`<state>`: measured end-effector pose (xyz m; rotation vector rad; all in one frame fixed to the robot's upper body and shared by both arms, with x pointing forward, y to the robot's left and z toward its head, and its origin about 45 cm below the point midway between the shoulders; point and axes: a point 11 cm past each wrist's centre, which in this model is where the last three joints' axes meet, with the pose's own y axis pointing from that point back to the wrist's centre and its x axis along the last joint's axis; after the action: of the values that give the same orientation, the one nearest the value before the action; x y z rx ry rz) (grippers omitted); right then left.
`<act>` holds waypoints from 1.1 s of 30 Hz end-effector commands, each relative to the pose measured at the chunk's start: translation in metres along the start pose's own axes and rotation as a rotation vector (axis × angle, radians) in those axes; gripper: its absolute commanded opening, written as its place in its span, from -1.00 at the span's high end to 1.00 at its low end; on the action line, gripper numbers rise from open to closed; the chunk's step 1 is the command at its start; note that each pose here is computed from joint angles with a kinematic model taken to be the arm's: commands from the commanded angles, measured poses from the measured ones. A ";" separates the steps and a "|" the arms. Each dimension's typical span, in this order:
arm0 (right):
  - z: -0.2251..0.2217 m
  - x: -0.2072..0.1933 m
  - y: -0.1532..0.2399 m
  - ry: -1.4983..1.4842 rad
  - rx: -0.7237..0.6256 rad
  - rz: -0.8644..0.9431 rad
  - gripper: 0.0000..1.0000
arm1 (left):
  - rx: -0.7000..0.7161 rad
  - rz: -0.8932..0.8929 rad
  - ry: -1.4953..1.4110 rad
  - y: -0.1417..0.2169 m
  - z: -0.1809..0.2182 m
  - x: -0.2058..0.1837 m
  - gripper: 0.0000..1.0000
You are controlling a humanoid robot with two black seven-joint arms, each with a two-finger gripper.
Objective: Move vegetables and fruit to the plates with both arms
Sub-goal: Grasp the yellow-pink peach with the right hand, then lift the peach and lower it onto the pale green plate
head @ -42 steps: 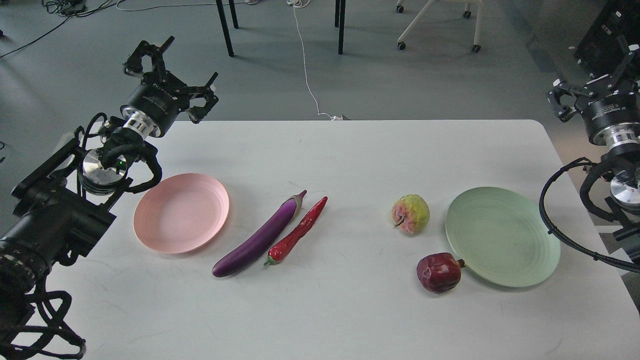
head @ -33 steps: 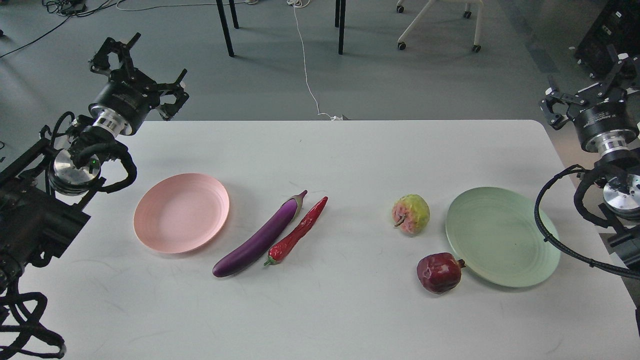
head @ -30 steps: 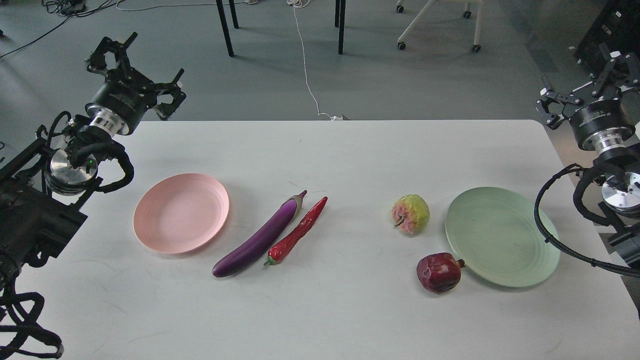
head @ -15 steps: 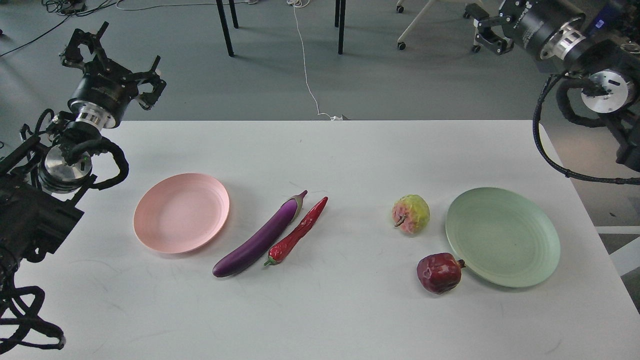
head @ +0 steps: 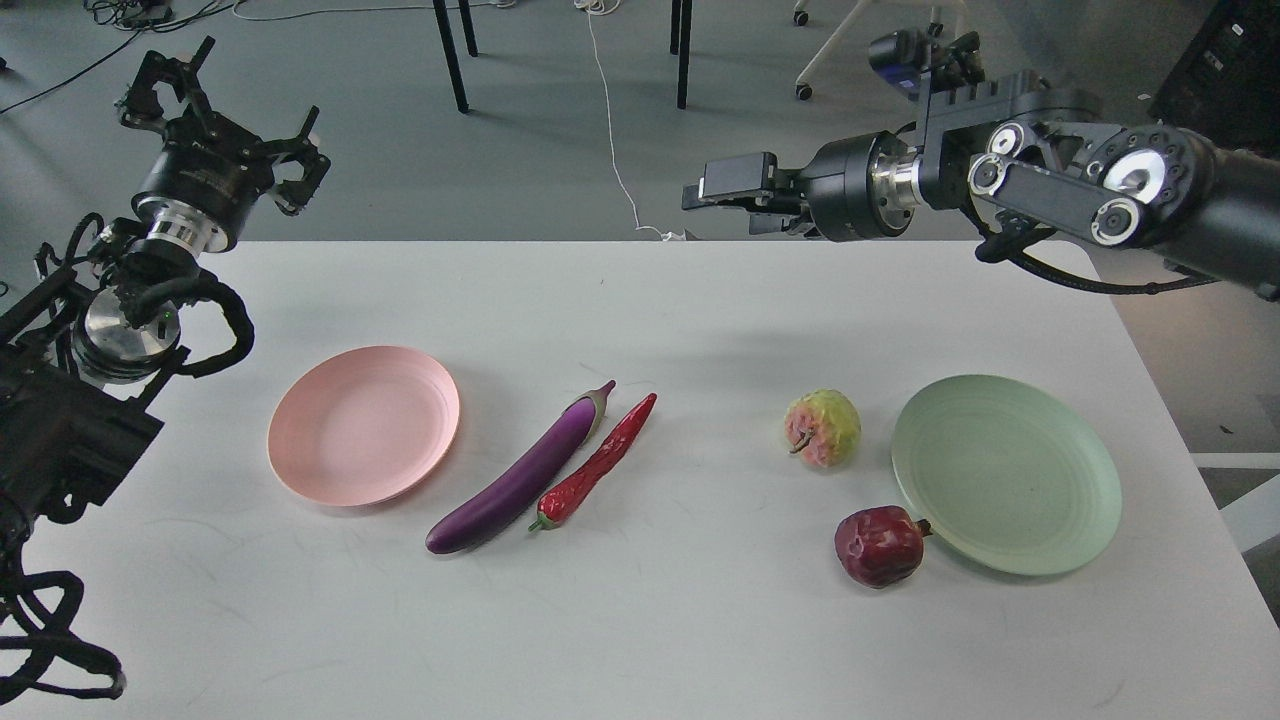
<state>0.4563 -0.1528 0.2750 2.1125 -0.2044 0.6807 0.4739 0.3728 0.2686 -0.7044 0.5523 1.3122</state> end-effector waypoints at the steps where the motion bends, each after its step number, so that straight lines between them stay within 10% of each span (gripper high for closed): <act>1: 0.014 -0.040 -0.014 0.187 -0.111 -0.177 -0.93 | -0.008 0.005 -0.010 0.001 0.007 0.003 -0.96; 14: 0.067 -0.106 -0.020 0.369 -0.248 -0.410 -0.73 | -0.005 -0.012 -0.014 0.004 0.008 0.003 -0.96; 22: 0.065 -0.100 -0.019 0.375 -0.247 -0.396 -0.24 | -0.004 -0.014 -0.010 0.003 0.007 0.002 -0.96; 33: 0.092 -0.059 0.046 0.396 -0.350 -0.312 -0.23 | -0.009 -0.013 -0.019 0.003 0.012 0.003 -0.96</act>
<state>0.4285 -0.2280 0.2300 1.6498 0.2043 0.8025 0.4710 0.3829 0.2734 -0.7014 0.5276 1.3078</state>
